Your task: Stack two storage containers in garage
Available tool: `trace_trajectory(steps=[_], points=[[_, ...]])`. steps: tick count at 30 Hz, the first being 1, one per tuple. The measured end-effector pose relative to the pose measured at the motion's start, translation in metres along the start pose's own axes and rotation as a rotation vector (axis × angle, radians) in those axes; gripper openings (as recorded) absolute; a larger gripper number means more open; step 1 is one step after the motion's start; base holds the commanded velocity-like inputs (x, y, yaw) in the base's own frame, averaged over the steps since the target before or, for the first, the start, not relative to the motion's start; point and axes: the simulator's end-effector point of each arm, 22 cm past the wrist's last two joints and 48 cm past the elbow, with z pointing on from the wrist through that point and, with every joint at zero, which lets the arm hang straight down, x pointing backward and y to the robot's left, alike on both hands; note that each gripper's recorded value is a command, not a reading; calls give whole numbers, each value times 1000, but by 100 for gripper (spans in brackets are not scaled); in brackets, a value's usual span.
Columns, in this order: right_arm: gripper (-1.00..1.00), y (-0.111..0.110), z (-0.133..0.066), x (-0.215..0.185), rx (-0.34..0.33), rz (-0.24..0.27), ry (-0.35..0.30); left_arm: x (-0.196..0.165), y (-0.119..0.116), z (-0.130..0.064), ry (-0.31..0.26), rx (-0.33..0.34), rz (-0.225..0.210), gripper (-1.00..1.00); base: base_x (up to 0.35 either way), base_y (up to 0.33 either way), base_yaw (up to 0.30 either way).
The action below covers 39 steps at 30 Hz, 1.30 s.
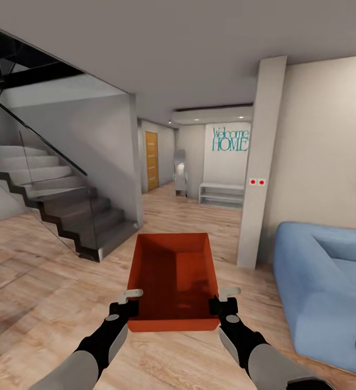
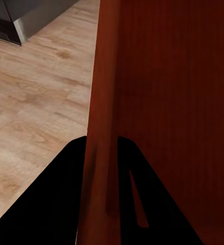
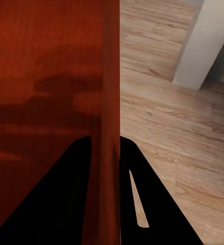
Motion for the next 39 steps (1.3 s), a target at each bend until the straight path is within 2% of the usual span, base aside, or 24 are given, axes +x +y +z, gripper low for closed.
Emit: trace_trajectory(steps=[30, 39], points=[[-100, 0, 0, 2, 0, 1, 6, 3, 0, 0, 6, 0, 2, -100, 322, 0, 0], [-100, 0, 0, 3, 0, -1, 6, 3, 0, 0, 7, 0, 1, -100, 323, 0, -215]])
